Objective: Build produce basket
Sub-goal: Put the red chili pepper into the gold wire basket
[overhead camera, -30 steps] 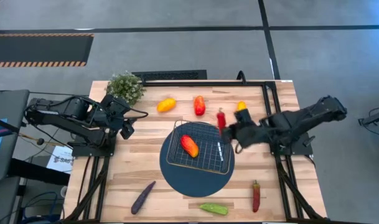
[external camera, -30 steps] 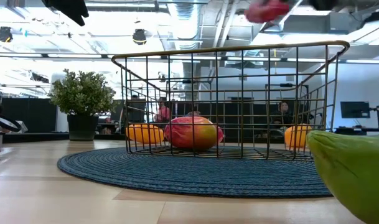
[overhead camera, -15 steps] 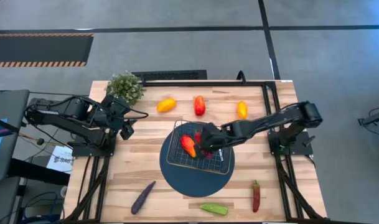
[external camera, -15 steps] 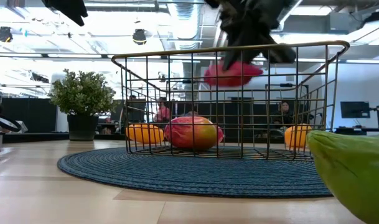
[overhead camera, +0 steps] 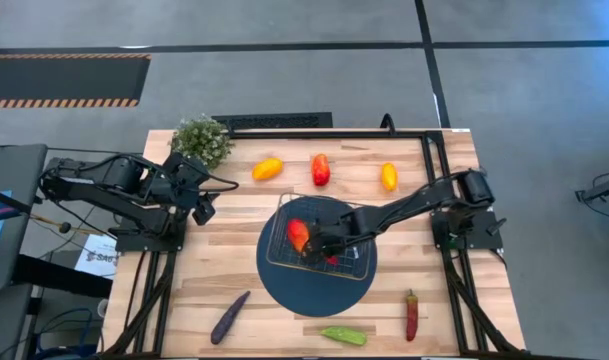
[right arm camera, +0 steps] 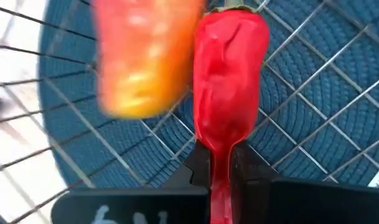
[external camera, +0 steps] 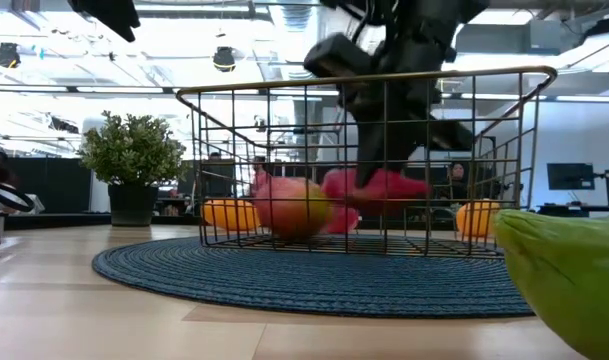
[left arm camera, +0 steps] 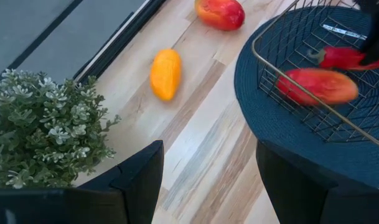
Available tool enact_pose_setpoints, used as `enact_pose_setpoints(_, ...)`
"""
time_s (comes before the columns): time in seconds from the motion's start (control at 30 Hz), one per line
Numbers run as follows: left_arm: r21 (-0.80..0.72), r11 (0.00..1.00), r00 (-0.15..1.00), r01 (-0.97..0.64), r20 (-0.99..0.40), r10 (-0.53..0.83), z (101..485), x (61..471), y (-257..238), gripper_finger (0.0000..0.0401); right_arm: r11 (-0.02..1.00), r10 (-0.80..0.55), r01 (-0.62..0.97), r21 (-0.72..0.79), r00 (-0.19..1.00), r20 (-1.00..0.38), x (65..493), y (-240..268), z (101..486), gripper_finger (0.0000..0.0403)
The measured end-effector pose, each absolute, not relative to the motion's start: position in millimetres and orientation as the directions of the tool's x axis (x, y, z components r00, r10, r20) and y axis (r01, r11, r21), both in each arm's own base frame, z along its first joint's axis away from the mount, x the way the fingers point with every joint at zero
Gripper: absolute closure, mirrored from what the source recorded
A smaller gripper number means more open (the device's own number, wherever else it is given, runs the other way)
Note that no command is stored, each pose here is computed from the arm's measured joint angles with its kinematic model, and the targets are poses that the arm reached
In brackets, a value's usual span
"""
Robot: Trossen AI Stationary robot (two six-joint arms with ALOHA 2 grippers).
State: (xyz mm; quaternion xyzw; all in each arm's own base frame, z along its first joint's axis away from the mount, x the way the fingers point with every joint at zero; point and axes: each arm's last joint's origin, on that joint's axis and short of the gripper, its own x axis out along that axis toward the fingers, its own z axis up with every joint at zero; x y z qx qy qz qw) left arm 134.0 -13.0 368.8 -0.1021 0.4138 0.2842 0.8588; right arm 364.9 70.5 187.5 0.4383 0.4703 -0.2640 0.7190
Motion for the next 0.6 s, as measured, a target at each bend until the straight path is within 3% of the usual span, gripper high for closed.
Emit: enact_pose_setpoints(0.6, 0.057, 0.822, 0.497, -0.567, -0.772, 0.396, 368.8, 133.9, -13.2, 0.0161, 0.525, 0.035, 0.783, 0.334, 0.372, -0.928, 363.6, 70.6, 179.6, 0.0385)
